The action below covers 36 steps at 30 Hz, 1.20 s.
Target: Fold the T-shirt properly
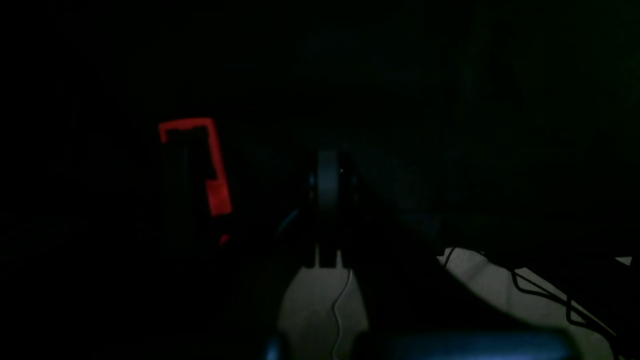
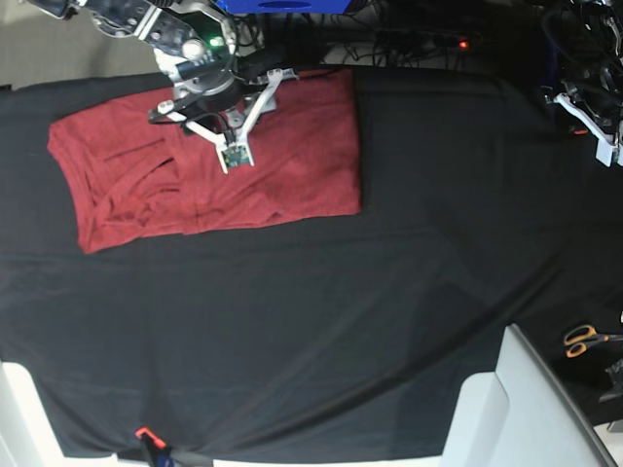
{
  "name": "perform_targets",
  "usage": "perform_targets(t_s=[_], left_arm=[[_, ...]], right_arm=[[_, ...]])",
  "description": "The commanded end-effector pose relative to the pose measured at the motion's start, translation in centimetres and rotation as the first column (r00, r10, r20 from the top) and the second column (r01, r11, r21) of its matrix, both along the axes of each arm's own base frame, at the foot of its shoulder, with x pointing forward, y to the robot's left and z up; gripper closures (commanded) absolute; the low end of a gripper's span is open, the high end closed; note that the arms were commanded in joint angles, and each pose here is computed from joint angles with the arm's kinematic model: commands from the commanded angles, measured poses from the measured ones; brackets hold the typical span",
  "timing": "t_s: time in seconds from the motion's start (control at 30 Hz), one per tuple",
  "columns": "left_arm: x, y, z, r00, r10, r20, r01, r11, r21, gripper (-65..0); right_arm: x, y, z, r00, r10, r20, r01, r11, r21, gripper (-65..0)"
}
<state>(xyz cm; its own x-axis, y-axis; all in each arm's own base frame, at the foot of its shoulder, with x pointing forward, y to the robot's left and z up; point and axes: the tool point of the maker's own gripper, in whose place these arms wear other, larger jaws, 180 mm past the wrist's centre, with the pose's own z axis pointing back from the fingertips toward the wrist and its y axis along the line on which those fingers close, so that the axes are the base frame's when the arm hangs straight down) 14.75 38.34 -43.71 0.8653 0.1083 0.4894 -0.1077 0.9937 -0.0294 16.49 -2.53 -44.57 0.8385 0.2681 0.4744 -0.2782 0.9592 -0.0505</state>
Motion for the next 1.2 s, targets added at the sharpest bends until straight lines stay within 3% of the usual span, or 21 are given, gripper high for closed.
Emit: perform_targets(t_s=[0.0, 0.07, 0.1, 0.47, 0.77, 0.93, 1.03, 1.17], left_arm=[[0.7, 0.9, 1.2, 0.999, -0.012, 0.031, 0.011, 1.0, 0.024, 0.0], [0.7, 0.9, 1.1, 0.999, -0.012, 0.03, 0.011, 1.0, 0.025, 0.0], [0.6, 0.9, 1.1, 1.0, -0.012, 0.029, 0.011, 1.0, 0.025, 0.0], [0.7, 0.9, 1.1, 0.999, -0.012, 0.03, 0.011, 1.0, 0.025, 0.0], [0.3, 0.9, 1.0, 1.0, -0.012, 0.022, 0.011, 1.0, 0.025, 0.0], [0.4, 0.9, 1.0, 1.0, -0.012, 0.024, 0.011, 1.0, 0.025, 0.0], [0.4, 0.9, 1.0, 1.0, -0.012, 0.024, 0.011, 1.0, 0.025, 0.0], [0.4, 0.9, 1.0, 1.0, -0.012, 0.024, 0.011, 1.0, 0.025, 0.0]], right_arm=[[0.5, 0.2, 0.2, 1.0, 0.001, 0.024, -0.001, 1.0, 0.001, -15.2], [0.1, 0.1, -0.3, 1.0, -0.002, 0.008, 0.002, 1.0, -0.009, -2.9], [-0.4, 0.0, -0.6, 1.0, -0.003, -0.003, 0.003, 1.0, -0.011, 0.0], [-3.1, -1.1, -2.6, 0.997, -0.012, -0.076, 0.008, 0.998, -0.056, -1.5], [-1.0, 1.1, 1.6, 1.0, -0.017, 0.003, 0.016, 0.998, 0.064, -1.5], [3.5, -1.7, 0.0, 0.995, -0.089, 0.041, 0.09, 0.995, -0.03, -1.5], [3.9, -3.9, -1.7, 0.992, -0.124, 0.021, 0.125, 0.987, -0.098, -1.5], [2.8, -4.7, -2.6, 0.99, -0.141, -0.008, 0.139, 0.983, -0.122, -1.5]])
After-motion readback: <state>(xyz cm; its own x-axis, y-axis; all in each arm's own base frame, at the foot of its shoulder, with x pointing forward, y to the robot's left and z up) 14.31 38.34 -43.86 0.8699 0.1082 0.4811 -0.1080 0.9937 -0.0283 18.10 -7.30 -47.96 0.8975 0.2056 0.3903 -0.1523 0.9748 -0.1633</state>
